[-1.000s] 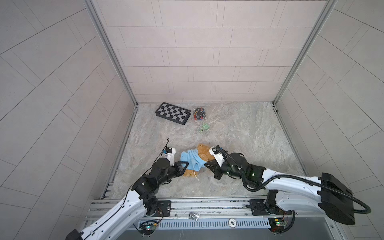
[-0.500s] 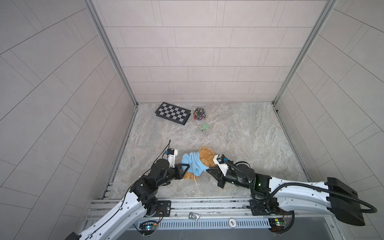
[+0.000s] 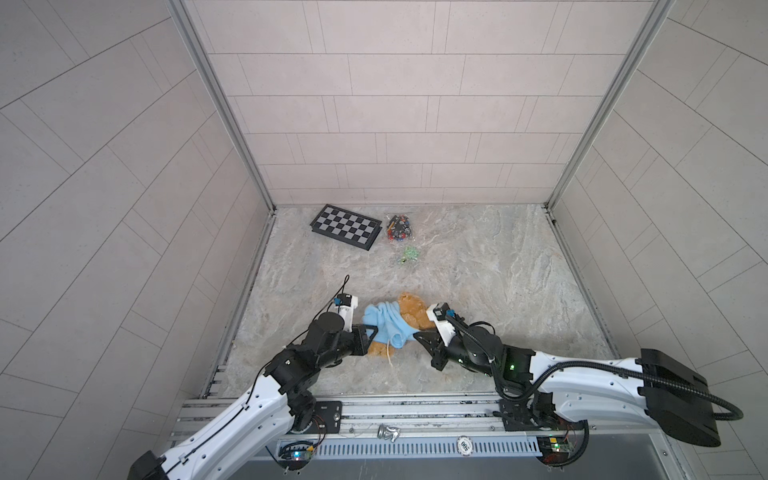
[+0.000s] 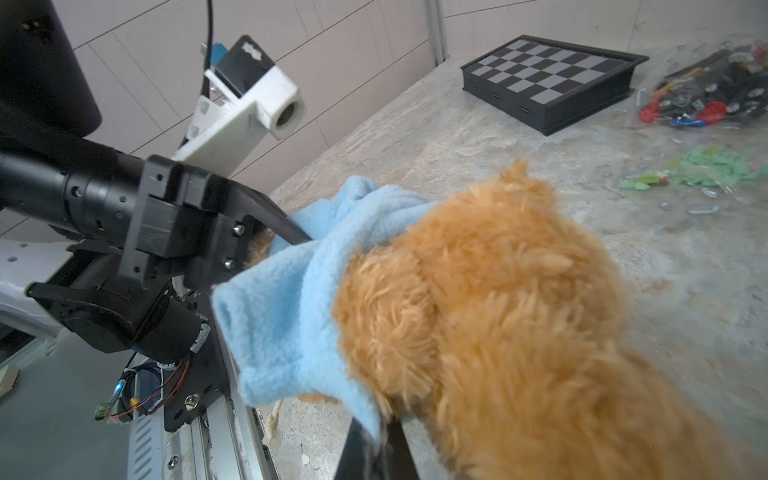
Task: Dress the teddy bear
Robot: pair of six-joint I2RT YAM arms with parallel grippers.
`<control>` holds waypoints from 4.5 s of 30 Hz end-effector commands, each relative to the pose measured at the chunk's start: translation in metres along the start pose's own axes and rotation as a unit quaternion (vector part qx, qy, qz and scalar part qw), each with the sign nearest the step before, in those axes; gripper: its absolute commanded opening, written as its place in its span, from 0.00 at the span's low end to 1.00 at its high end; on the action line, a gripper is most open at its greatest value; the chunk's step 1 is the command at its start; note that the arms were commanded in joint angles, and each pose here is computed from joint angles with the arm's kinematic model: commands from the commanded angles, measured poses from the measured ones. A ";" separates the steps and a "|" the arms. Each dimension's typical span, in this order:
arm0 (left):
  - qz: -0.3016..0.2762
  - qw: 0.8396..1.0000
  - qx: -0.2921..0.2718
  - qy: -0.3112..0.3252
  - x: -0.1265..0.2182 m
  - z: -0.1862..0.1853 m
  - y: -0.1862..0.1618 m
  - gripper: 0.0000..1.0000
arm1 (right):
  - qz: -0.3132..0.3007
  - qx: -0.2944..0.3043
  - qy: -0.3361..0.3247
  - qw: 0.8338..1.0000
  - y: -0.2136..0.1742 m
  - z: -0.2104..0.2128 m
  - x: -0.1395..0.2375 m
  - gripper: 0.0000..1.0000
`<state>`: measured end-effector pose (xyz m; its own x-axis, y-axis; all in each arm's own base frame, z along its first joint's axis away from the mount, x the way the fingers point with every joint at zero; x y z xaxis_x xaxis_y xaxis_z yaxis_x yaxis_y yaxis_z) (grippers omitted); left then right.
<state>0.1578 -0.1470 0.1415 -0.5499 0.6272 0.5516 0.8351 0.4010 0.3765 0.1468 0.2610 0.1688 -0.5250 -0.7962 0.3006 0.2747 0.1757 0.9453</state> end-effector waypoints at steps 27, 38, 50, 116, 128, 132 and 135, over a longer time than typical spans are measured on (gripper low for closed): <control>-0.032 0.991 -0.005 0.127 -0.006 0.049 0.000 0.00 | 0.117 0.064 0.046 0.990 0.055 0.025 -0.036 0.44; -0.032 0.993 -0.006 0.117 -0.007 0.047 -0.004 0.00 | 0.164 0.021 0.064 0.984 0.035 0.020 -0.082 0.37; -0.022 0.994 -0.028 0.103 -0.007 0.037 -0.008 0.00 | 0.164 -0.032 0.096 0.981 0.019 0.015 -0.101 0.39; 0.010 1.000 -0.010 0.002 0.007 -0.006 -0.007 0.00 | 0.224 -0.055 0.008 0.973 -0.031 -0.034 -0.017 0.05; 0.025 0.998 -0.002 0.064 0.016 -0.004 -0.004 0.00 | 0.121 0.153 0.031 0.980 0.021 -0.004 0.030 0.53; 0.037 0.997 0.006 0.069 0.017 -0.006 -0.005 0.00 | 0.102 0.220 0.040 0.969 0.031 0.014 0.033 0.66; 0.055 0.996 0.007 0.070 0.017 -0.012 -0.006 0.00 | 0.105 0.272 0.049 0.955 0.033 0.024 0.021 0.69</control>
<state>0.1420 -0.1411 0.1413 -0.4600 0.5407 0.7043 0.8841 0.3527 0.3066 0.1202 0.2566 0.2102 -0.3798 -0.7913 0.4793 0.0075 0.5154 0.8569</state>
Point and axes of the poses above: each gripper's point midway between its finger pads, its own x axis back along the fingers, its own z axis along the line the jaws close on, y = z × x, the point moved 5 cm from there along x, back along the fingers, and after that the axes turned 15 degrees about x, right-handed, at the moved point
